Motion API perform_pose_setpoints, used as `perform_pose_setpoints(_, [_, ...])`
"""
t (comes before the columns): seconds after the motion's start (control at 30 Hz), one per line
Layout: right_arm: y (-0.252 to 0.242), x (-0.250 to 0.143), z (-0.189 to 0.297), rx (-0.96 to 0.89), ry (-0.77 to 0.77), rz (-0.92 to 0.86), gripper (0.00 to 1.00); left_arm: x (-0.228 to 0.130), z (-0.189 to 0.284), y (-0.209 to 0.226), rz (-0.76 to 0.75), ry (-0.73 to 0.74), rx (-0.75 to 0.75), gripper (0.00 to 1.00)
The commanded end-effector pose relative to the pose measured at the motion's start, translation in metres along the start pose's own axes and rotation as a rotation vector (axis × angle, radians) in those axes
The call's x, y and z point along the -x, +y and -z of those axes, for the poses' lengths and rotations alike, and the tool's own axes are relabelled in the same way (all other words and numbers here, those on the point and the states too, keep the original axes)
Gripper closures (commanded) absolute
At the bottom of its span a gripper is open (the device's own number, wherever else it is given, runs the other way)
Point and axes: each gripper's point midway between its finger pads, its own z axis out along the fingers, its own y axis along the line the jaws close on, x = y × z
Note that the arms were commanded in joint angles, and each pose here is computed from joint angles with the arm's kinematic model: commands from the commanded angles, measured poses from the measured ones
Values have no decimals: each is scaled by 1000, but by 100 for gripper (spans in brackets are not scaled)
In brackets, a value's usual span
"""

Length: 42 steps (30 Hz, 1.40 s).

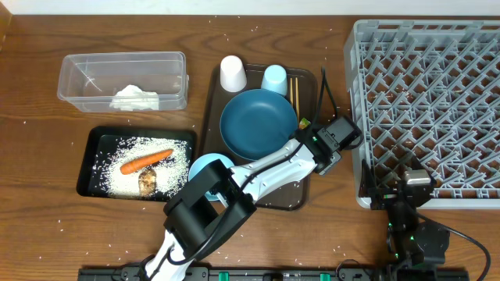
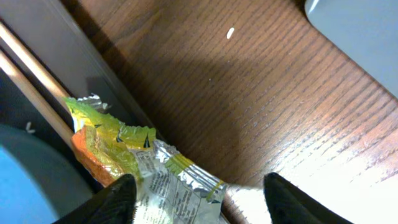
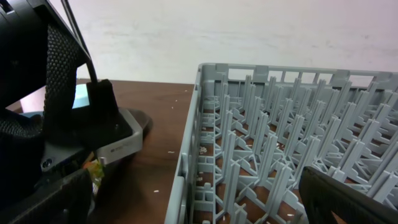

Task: Sort waste into correct bins and load items into the dishwasher rack
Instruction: 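Grasp the yellow snack wrapper with the left gripper and lift it, then carry the wrapper into the clear plastic box and release it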

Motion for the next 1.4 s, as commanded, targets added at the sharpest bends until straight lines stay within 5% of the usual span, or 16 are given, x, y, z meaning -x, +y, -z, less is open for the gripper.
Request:
perform_pose_setpoints(0.0, [3, -1, 0, 12, 5, 1, 1, 4, 0, 0, -7, -7, 14, 44])
perform_pose_setpoints(0.43, [3, -1, 0, 12, 5, 1, 1, 9, 9, -7, -18, -29, 5, 94])
perform_pose_setpoints(0.73, [3, -1, 0, 12, 5, 1, 1, 28, 40, -5, 28, -101, -6, 94])
perform_pose_setpoints(1.07, [3, -1, 0, 12, 5, 1, 1, 68, 137, 19, 119, -314, -25, 94])
perform_pose_setpoints(1.37, [3, -1, 0, 12, 5, 1, 1, 69, 186, 126, 322, -410, 155, 94])
